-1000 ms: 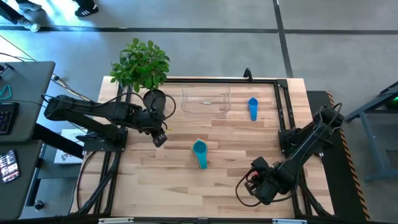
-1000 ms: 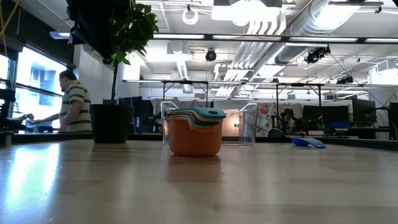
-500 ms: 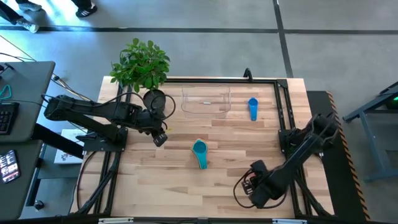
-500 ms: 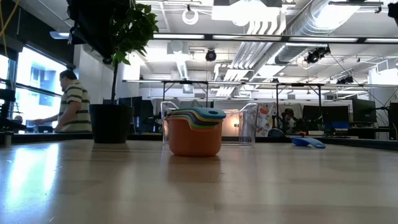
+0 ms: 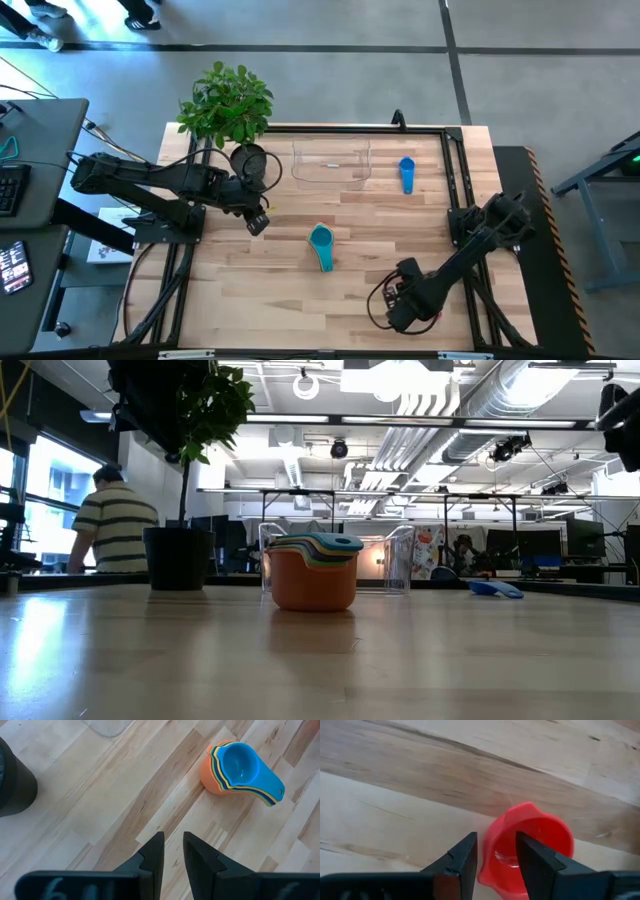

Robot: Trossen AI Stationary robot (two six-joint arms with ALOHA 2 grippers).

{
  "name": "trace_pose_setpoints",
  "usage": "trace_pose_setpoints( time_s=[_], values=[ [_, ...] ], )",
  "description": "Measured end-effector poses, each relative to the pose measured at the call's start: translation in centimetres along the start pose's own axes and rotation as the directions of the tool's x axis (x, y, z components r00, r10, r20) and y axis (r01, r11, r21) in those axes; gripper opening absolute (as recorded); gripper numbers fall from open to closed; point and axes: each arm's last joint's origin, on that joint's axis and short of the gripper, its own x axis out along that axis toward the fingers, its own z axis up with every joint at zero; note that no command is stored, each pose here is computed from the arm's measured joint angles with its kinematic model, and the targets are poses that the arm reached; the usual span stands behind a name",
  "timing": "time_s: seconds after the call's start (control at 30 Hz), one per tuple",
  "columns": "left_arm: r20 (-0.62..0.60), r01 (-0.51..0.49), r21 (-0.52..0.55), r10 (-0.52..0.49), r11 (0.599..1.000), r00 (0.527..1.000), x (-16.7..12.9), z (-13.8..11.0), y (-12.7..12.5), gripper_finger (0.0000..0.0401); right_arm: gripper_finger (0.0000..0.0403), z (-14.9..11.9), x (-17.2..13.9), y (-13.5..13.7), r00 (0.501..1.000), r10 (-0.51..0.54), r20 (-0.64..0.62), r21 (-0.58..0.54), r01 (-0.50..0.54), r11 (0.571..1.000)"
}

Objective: Nest measuring cups in basket
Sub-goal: Stack the red measuring on top of the light blue measuring cup

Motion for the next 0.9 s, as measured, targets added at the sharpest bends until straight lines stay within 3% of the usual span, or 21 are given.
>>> trace_pose_setpoints(
  time_s=[0.17,0.4,0.67,0.9],
  values=[
    [0.0,-0.001,0.001,0.001,1.0,1.0,0.0,0.0,0.0,0.0062,0.0109,-0.1,0.2,0.1,1.0,-0.003,-0.001,0.0,0.003,1.0],
    [0.0,-0.001,0.002,0.001,1.0,1.0,0.0,0.0,0.0,0.0062,0.0009,-0.1,0.2,0.2,1.0,0.004,0.009,-0.011,-0.004,1.0],
    [-0.001,-0.001,0.003,0.001,1.0,1.0,0.0,0.0,0.0,0.0062,0.0006,0.0,-0.2,0.2,0.999,0.033,-0.005,-0.005,-0.033,0.999],
    [-0.007,0.007,-0.002,-0.007,1.0,1.0,-0.1,-0.3,-0.3,0.0062,0.0003,0.8,-3.4,0.7,0.98,0.193,0.046,0.027,-0.194,0.981]
  ],
)
